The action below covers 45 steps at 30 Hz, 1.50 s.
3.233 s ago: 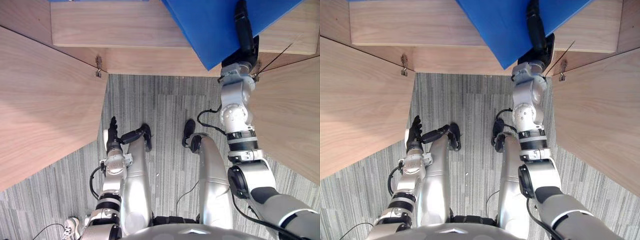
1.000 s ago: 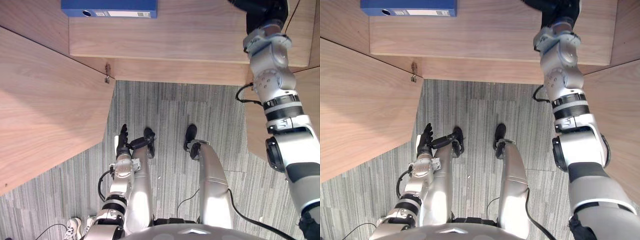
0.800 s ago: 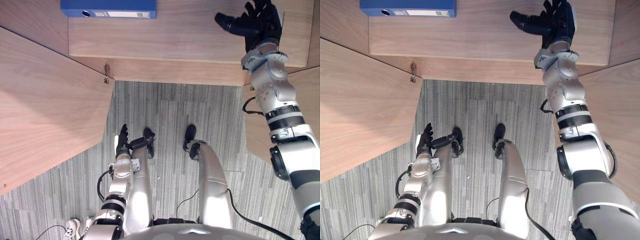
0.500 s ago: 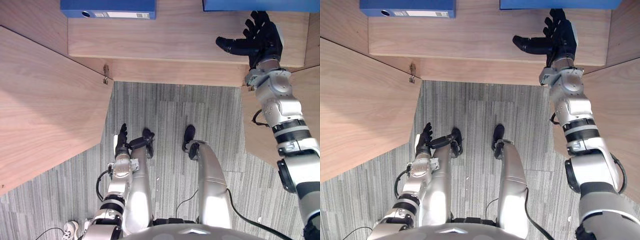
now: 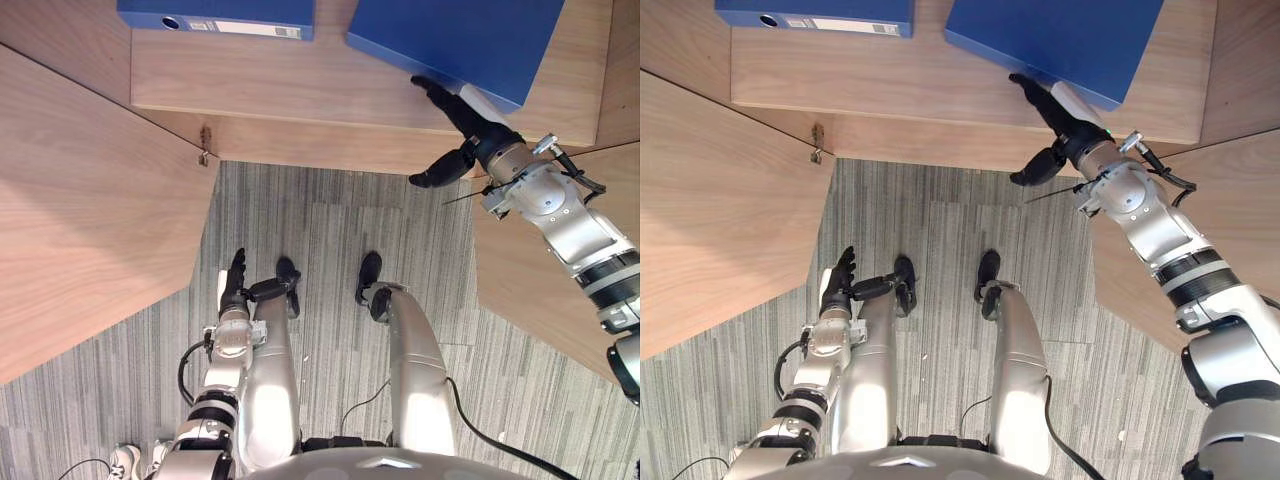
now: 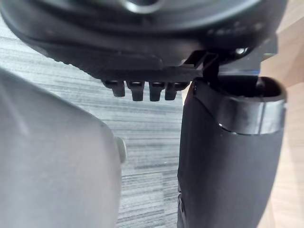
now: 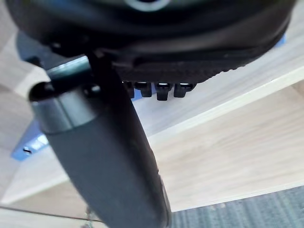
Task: Walk over to the cabinet, pick up the folder, carry it to the office cabinet, place the folder inside the office cabinet, then close the office cabinet door
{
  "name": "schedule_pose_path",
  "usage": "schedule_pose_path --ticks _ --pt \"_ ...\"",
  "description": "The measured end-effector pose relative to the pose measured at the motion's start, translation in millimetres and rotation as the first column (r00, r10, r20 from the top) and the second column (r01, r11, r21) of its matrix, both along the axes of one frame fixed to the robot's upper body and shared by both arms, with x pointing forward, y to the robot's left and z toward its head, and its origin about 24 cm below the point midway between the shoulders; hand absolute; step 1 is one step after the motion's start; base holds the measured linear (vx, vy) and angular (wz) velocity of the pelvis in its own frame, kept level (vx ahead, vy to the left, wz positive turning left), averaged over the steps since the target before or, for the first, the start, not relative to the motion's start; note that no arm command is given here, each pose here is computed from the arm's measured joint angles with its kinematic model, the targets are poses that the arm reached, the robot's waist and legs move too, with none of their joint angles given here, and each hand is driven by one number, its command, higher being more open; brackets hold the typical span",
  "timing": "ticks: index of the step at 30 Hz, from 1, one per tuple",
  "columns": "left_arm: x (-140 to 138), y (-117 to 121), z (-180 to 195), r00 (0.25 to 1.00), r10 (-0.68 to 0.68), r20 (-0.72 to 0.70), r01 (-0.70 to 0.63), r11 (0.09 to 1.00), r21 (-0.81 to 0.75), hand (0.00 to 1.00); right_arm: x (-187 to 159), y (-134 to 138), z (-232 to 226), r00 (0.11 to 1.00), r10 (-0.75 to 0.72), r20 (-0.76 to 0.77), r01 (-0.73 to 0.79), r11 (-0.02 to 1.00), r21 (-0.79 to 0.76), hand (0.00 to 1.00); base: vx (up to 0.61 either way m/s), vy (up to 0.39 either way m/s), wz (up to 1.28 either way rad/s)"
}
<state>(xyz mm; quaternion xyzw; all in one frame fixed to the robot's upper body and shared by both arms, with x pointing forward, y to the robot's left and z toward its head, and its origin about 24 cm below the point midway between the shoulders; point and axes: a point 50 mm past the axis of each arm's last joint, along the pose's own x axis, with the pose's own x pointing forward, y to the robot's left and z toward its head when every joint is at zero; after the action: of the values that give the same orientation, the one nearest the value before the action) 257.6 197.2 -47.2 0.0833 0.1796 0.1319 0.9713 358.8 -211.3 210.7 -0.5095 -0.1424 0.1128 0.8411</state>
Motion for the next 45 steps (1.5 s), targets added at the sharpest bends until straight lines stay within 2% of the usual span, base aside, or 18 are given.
schedule_pose_path --ticks 8,9,16,21,26,35,40,45 --pt "-0.6 -0.2 -1.2 1.000 -0.010 -0.006 0.010 1.000 -0.004 1.00 1.3 -2.5 0.9 1.000 -0.012 0.000 0.012 1.000 -0.025 1.00 0.00 0.000 0.00" --pt "-0.5 -0.4 -1.1 1.000 -0.011 -0.006 0.011 1.000 -0.004 1.00 -1.8 -3.2 -1.1 1.000 -0.013 0.014 0.013 1.000 -0.005 0.00 0.00 0.000 0.00" --pt "-0.3 -0.6 -0.5 1.000 -0.011 -0.004 0.011 1.000 0.013 1.00 -20.4 10.1 -0.5 0.984 -0.004 0.180 -0.022 0.990 0.141 0.00 0.00 0.000 0.00" --pt "-0.2 -2.0 -0.3 1.000 -0.003 -0.001 0.003 1.000 0.013 1.00 -28.3 22.9 3.8 0.967 0.023 0.254 -0.066 0.985 0.163 0.00 0.00 0.000 0.00" --pt "0.0 -3.3 -0.1 1.000 -0.001 0.001 0.001 1.000 0.014 1.00 -32.7 30.0 -2.7 0.964 0.025 0.265 -0.082 0.975 0.206 0.00 0.00 0.000 0.00" --pt "0.0 -1.8 1.2 1.000 0.027 0.010 -0.028 0.999 0.025 1.00 -33.1 41.9 -12.3 0.956 0.018 0.292 -0.074 0.981 0.180 0.00 0.00 0.000 0.00" --pt "1.4 -0.1 4.8 0.998 0.049 0.029 -0.049 0.998 0.029 1.00 -22.4 42.9 -11.2 0.949 -0.035 0.314 -0.016 0.988 0.157 0.00 0.00 0.000 0.00" --pt "1.9 0.4 5.6 0.998 0.059 0.034 -0.060 0.998 0.031 1.00 -9.8 40.9 4.6 0.931 -0.106 0.348 0.037 0.980 0.197 0.00 0.00 0.006 0.00"
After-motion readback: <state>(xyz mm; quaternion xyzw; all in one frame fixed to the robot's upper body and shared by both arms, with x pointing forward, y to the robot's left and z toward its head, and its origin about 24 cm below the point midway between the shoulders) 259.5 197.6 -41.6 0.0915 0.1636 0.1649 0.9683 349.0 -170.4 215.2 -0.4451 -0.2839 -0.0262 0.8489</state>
